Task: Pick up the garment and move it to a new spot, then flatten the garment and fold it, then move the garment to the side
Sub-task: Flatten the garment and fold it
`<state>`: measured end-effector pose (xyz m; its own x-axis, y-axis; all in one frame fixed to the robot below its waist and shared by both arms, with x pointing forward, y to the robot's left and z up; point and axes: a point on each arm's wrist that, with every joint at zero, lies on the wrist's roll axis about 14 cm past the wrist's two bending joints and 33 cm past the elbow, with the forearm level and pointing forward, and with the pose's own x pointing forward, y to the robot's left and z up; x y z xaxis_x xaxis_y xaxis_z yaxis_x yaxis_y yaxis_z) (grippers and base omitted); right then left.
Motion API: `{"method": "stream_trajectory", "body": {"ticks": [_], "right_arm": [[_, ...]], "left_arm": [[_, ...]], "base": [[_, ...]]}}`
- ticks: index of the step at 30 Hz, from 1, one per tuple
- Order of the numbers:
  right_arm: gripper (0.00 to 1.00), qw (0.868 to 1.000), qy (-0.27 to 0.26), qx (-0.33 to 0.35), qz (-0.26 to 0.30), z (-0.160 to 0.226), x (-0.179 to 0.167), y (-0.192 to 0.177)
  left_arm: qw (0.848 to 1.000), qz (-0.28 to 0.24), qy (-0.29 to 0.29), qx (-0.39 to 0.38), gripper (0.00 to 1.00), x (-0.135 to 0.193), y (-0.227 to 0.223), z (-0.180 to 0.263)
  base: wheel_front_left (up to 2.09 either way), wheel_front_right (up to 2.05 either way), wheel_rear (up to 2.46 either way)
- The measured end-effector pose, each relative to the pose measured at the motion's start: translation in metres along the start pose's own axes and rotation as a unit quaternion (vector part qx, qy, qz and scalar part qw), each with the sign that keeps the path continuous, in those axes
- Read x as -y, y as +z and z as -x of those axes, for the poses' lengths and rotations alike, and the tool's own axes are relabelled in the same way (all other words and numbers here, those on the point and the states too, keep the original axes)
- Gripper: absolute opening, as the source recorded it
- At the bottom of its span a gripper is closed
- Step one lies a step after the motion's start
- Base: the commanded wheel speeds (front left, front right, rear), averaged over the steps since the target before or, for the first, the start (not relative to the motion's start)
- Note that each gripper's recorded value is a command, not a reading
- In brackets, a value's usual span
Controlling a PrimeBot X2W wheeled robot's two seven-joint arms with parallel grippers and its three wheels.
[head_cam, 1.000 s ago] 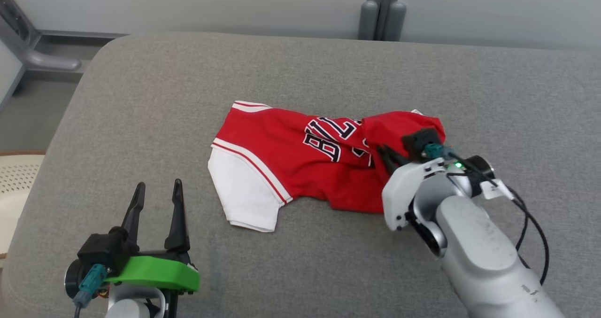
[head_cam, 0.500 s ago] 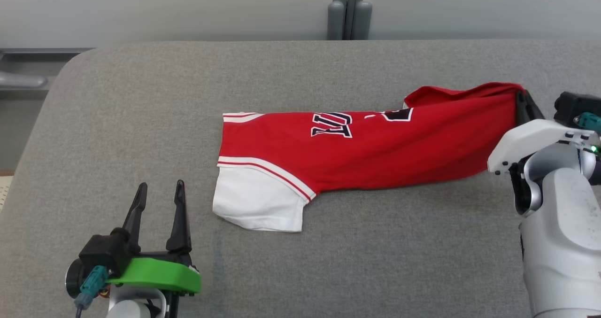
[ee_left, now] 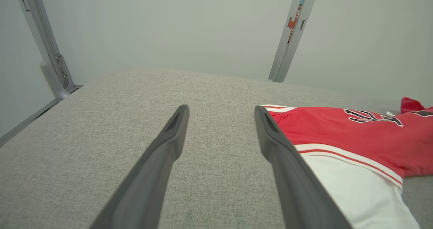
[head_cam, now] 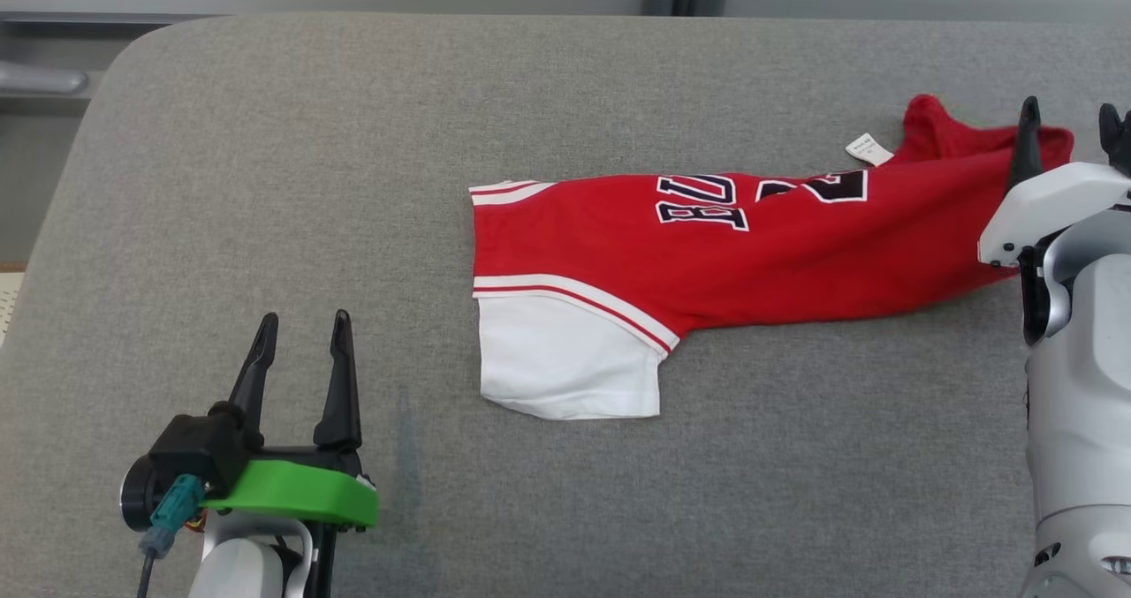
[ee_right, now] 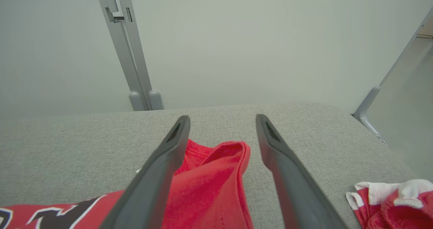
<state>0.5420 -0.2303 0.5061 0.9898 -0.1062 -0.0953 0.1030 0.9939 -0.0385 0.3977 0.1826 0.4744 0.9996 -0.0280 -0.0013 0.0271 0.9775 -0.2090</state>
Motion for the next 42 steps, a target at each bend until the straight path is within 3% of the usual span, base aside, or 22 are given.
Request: {"method": "stream_trajectory", "body": {"ticks": [6,13,22,32,42], "right_arm": [[1.0,0.999,0.009,0.028,0.019,0.016,-0.002,0.0],[1.0,0.998,0.038,0.047,0.014,0.065,-0.014,-0.011],[1.0,0.997,-0.012,-0.068,-0.03,0.115,0.026,-0.062],[1.0,0.986,-0.009,-0.151,-0.07,0.089,0.027,-0.074],[1.0,0.969,0.025,-0.237,-0.064,0.06,0.019,-0.088]], "left_arm": [[1.0,-0.005,0.0,0.007,1.0,-0.001,0.006,0.002],[1.0,-0.009,-0.012,0.022,1.0,0.007,0.016,0.005],[0.999,-0.007,-0.04,0.032,1.0,0.026,0.022,0.003],[0.999,-0.009,-0.038,0.022,1.0,0.024,0.015,-0.003],[1.0,-0.015,-0.023,0.006,1.0,0.011,0.004,-0.007]], "base": [[0.0,0.0,0.0],[0.0,0.0,0.0],[0.0,0.0,0.0],[0.0,0.0,0.0],[0.0,0.0,0.0]]}}
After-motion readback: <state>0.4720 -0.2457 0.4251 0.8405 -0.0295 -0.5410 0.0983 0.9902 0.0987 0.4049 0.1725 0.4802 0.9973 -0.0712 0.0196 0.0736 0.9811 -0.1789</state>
